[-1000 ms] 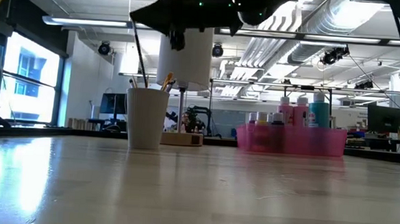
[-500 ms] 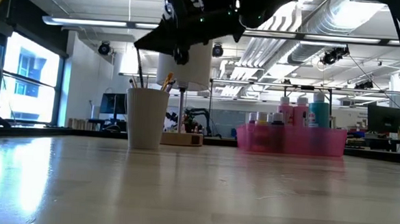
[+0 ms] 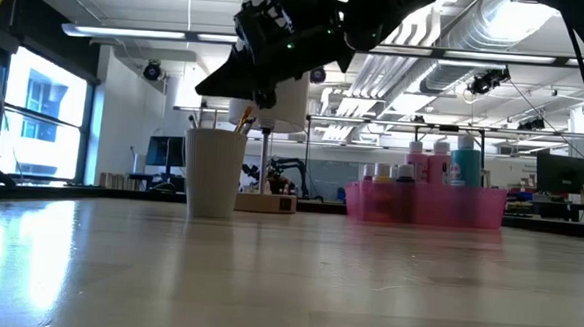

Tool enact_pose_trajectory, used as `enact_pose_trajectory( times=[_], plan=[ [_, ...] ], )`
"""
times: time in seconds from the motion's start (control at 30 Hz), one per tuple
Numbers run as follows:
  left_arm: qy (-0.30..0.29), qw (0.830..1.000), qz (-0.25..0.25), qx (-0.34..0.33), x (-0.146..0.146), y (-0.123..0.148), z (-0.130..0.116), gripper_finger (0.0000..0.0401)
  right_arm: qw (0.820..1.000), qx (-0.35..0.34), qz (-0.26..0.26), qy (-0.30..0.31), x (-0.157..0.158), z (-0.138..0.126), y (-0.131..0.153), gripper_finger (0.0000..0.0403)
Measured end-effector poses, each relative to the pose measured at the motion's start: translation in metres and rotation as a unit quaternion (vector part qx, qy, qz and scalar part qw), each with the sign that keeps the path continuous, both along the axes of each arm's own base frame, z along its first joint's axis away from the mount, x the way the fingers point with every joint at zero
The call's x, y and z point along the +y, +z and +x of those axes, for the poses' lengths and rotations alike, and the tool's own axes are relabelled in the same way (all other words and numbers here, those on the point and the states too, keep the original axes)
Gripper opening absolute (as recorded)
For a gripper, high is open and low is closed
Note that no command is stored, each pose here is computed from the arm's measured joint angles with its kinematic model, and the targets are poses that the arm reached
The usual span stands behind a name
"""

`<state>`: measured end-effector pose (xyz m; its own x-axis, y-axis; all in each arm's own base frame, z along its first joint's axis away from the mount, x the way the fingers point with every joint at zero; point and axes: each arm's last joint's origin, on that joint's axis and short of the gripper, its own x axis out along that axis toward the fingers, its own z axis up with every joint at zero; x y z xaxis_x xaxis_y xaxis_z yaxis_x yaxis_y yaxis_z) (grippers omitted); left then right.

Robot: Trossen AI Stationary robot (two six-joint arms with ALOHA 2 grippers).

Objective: Pick & Place Paint Supplies
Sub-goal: Put the small blue paint bottle into the pink bin

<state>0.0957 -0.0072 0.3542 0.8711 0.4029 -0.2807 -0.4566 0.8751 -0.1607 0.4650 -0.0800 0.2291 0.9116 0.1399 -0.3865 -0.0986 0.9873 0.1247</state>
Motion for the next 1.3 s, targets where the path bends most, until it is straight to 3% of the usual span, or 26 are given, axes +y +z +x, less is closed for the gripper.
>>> enact_pose_trajectory(
  times=[0.17,0.43,0.63,0.77,0.9,1.3],
  plan=[
    [0.000,1.000,0.000,0.000,0.000,0.000,0.000,0.0000,0.998,-0.009,-0.028,-0.055,0.000,-0.004,0.013,0.0008],
    [-0.019,1.000,-0.007,0.001,-0.001,0.000,0.000,0.0000,0.993,-0.108,-0.014,-0.044,0.000,-0.042,0.101,0.0003],
    [-0.025,1.000,-0.008,0.003,-0.001,0.000,0.000,0.0000,0.993,-0.104,0.009,-0.048,0.006,-0.085,0.148,0.0003],
    [-0.034,0.999,-0.005,0.006,-0.002,0.000,0.000,0.0000,0.996,-0.048,0.009,-0.072,0.010,-0.105,0.152,0.0003],
    [-0.060,0.998,-0.009,0.007,-0.003,0.000,-0.001,0.0000,0.995,-0.040,0.009,-0.086,0.015,-0.121,0.148,0.0003],
    [-0.095,0.994,-0.046,0.000,-0.005,0.000,-0.002,0.0000,0.982,-0.108,0.086,-0.129,0.050,-0.166,0.132,0.0003]
  ],
)
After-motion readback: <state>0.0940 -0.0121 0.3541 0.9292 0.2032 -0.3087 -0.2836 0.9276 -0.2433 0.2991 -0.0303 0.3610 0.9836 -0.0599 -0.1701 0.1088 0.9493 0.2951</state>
